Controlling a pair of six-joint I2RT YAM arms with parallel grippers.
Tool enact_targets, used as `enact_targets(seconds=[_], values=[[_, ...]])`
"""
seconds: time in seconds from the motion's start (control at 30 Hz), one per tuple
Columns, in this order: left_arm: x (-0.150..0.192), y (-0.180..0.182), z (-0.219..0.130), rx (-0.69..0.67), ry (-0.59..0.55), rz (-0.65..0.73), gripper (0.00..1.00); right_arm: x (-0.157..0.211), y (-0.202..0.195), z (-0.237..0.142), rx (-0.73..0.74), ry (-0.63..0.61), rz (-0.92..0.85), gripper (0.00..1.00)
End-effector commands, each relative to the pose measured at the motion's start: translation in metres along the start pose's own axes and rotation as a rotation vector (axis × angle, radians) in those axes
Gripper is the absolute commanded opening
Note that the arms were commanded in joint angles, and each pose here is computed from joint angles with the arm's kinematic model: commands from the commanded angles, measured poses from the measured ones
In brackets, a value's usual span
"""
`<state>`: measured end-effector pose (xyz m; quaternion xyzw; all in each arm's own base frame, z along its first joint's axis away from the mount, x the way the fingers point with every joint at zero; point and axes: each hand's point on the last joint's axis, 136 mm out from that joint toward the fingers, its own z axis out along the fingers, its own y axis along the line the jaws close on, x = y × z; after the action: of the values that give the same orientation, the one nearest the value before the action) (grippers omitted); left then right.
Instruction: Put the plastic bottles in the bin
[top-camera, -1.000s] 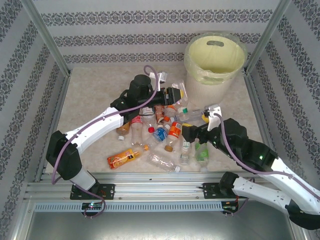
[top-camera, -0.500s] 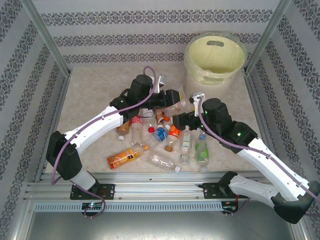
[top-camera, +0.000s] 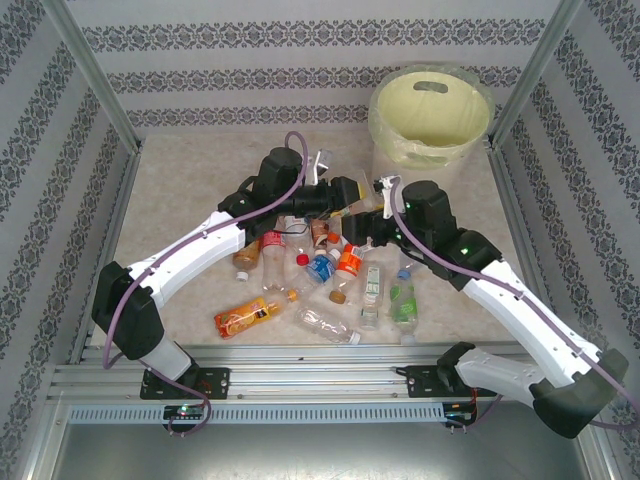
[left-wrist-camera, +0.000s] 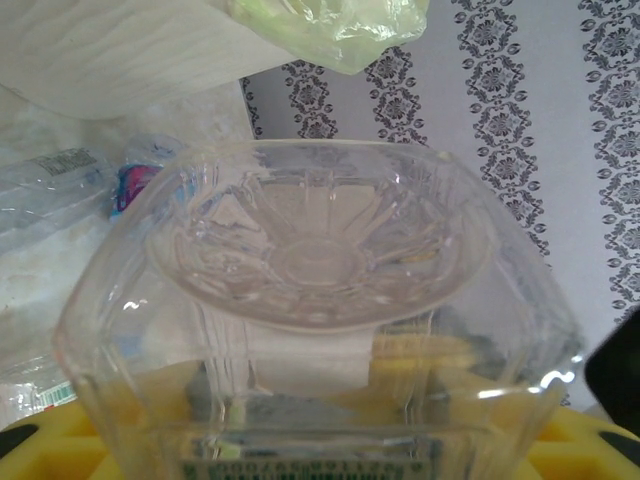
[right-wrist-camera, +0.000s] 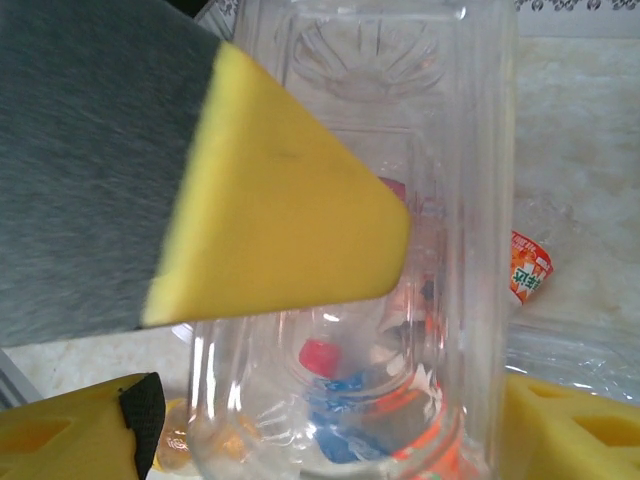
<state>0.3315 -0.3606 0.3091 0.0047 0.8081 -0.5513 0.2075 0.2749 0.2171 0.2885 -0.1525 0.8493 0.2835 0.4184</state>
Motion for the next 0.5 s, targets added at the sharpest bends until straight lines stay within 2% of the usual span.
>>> enact_targets(seconds=[0.0, 0.3, 0.4, 0.47], values=[[-0.0037, -0.0098, -0.0029, 0.051, -0.003, -0.005, 0.54, -0.0174, 0.0030, -0.0007, -0.016, -0.048, -0.001, 0.79], [-0.0016, -0.0073, -0.0030, 0.042, 0.010, -0.013, 0.55, -0.0214, -0.0034, -0.0031, 0.015, -0.074, -0.011, 0.63], [-0.0026, -0.0080, -0.0030, 0.047, 0.008, -0.013, 0.65, -0.0205, -0.0030, -0.0051, 0.013, -0.072, -0.012, 0.57], [-0.0069, -0.0125, -0.0049, 0.064, -0.005, -0.011, 0.80, -0.0183, -0.0043, -0.0074, 0.020, -0.071, -0.012, 0.56]])
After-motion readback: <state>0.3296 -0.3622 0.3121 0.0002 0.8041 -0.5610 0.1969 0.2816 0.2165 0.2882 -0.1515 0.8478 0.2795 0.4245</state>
